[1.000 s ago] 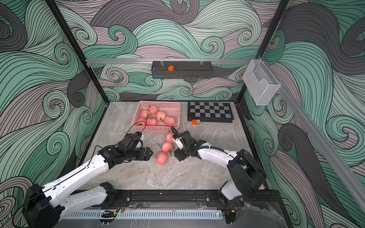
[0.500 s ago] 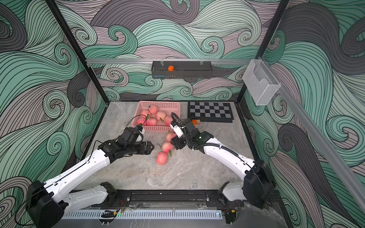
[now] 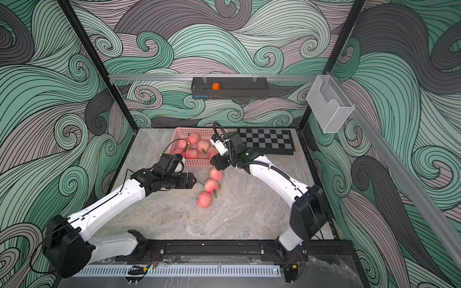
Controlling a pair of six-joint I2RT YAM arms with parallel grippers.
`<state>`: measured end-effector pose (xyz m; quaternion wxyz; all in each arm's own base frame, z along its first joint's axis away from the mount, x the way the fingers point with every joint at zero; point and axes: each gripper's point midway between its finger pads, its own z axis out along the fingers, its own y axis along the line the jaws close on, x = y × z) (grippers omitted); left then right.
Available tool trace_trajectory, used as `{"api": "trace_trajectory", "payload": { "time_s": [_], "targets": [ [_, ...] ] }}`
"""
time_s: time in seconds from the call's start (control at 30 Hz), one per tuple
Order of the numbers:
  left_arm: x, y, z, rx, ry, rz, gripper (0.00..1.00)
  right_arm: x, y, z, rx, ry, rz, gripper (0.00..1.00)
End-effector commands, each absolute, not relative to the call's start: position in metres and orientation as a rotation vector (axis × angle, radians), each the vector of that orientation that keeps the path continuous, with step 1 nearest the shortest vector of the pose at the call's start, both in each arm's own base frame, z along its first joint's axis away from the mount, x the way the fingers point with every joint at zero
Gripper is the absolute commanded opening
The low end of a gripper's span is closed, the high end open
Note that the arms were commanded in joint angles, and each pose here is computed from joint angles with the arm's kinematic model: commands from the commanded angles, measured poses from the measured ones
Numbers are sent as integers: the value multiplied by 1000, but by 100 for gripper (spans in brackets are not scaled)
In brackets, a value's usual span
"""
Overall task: Put the peaches into the basket
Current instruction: Place the peach in the basket.
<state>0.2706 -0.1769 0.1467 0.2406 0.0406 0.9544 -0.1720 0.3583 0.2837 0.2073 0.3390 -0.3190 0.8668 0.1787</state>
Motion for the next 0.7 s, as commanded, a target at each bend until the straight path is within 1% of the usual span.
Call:
{"api": "trace_trajectory", "payload": {
  "time_s": [0.0, 0.23, 0.4, 0.67],
  "targets": [
    [282, -181, 158, 121, 2585, -484, 90, 369, 297, 209, -886, 2237, 520, 69],
    [290, -172, 153, 66, 2599, -467, 90, 405, 323, 196, -880, 2252, 564, 69],
    [301, -168, 162, 52, 2582, -476, 89, 430, 341, 189, -867, 2250, 576, 69],
    [307, -156, 164, 11, 2574, -483, 89, 459, 365, 166, -899, 2253, 549, 70]
  ]
}}
